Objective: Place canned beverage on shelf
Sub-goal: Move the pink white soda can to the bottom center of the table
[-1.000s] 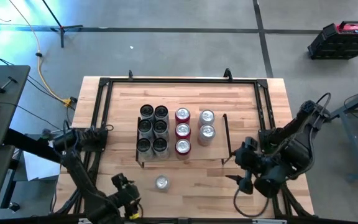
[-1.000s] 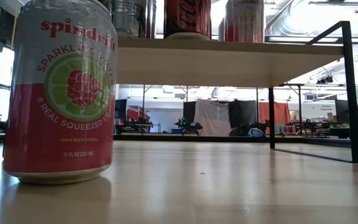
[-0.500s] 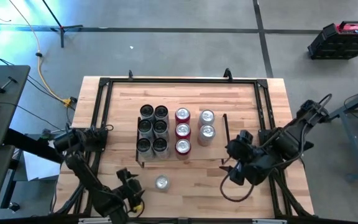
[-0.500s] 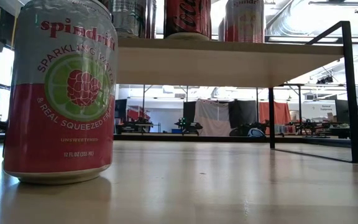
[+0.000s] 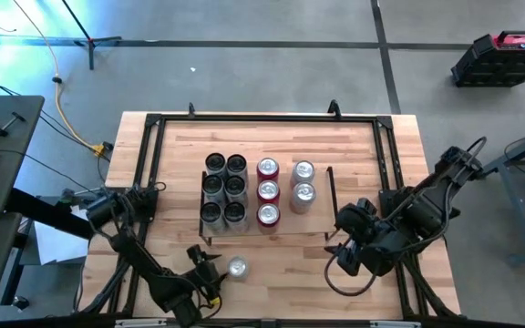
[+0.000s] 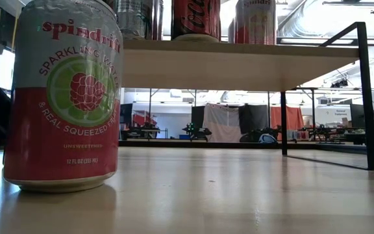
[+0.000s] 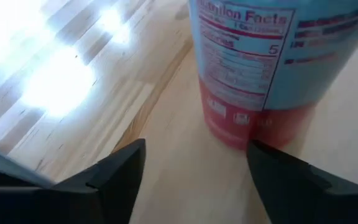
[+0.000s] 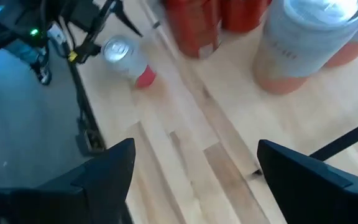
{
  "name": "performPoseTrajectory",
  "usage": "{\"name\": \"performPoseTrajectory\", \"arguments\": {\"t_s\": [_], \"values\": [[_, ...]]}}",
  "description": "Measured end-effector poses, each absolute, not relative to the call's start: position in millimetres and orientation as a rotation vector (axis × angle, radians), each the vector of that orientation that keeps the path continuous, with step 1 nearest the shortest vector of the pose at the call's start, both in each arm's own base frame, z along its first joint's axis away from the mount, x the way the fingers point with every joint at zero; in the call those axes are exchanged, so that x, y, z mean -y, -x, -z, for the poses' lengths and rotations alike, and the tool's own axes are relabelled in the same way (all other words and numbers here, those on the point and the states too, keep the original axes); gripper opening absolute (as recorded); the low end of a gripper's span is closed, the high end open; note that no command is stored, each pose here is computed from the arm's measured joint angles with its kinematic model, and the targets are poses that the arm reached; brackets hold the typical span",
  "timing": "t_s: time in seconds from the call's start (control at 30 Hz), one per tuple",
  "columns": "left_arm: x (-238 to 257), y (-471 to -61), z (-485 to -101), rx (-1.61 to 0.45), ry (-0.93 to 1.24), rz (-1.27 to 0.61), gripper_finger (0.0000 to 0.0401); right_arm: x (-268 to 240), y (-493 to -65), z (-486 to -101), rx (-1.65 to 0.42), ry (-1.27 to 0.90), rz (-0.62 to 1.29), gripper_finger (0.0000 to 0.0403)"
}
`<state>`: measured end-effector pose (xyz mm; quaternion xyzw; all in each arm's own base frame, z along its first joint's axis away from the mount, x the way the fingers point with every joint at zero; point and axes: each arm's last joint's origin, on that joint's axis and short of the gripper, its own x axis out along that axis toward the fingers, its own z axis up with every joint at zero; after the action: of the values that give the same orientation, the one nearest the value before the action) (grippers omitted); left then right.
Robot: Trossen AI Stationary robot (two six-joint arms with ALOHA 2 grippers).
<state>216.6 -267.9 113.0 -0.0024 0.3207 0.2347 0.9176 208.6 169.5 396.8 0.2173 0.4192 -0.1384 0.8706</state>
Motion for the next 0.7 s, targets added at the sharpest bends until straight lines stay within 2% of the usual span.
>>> {"name": "performPoseTrajectory", "arguments": {"t_s": [0.1, 0.23, 0.7], "values": [[267, -223, -104, -0.626, 0.009, -0.503, 0.0243, -171, -207, -397, -0.884, -0.455, 0.282, 0.0313], [265, -231, -99, -0.618, 0.013, -0.510, 0.0229, -171, -206, -396, -0.884, -0.453, 0.288, 0.0311], [255, -265, -100, -0.621, -0.069, -0.454, 0.0269, -186, -193, -397, -0.855, -0.417, 0.252, 0.0310]]}}
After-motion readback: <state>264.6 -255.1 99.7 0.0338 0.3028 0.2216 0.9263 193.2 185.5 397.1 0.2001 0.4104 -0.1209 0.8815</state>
